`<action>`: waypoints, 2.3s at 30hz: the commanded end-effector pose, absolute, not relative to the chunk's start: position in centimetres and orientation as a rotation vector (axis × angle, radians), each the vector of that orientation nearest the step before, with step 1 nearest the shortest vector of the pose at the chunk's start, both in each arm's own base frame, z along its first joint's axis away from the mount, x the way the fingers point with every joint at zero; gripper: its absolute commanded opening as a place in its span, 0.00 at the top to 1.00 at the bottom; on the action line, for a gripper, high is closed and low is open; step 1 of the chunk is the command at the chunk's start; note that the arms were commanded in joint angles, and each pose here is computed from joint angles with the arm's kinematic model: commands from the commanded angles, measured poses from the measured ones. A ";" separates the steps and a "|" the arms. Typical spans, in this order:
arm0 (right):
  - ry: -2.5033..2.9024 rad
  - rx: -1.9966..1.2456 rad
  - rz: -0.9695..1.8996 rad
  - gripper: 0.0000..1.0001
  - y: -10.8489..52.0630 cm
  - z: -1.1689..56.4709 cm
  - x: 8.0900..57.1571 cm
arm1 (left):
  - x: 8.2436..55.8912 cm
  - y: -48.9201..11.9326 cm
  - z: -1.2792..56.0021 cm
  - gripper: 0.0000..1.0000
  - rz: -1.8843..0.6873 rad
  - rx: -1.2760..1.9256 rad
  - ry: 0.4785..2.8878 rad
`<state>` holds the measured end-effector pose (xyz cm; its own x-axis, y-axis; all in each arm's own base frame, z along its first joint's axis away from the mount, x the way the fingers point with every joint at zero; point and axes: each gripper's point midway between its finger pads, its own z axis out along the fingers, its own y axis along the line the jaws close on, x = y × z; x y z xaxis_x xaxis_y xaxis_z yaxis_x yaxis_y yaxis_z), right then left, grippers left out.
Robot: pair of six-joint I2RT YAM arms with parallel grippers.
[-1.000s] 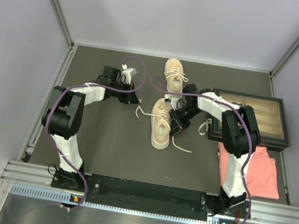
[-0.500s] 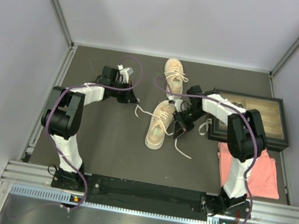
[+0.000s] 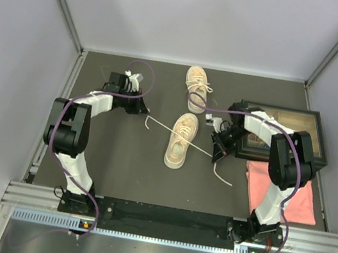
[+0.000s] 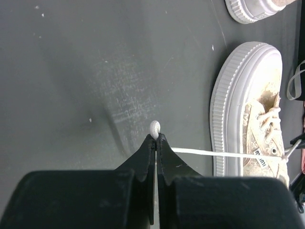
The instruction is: Tie the shoes
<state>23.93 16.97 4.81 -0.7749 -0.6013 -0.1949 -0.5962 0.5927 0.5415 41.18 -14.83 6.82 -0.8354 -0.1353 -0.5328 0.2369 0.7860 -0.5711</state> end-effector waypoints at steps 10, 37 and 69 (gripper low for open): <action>-2.860 1.137 -0.777 1.00 14.6 3.3 25.0 | 43.1 -11.7 8.4 1.00 -0.757 0.069 2.351; -3.024 1.298 -0.755 0.47 14.8 10.5 27.2 | 37.8 -13.2 10.4 0.41 -0.643 0.695 2.259; -3.033 1.328 -0.612 0.42 12.4 9.2 25.5 | 36.3 -6.9 2.0 0.81 0.027 0.906 2.592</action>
<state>24.75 12.05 6.57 -0.7086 -0.6602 -0.2491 -0.7055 0.6570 0.2656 38.45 -9.02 2.41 -0.6818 0.5982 -0.4210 0.5799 0.7928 0.1874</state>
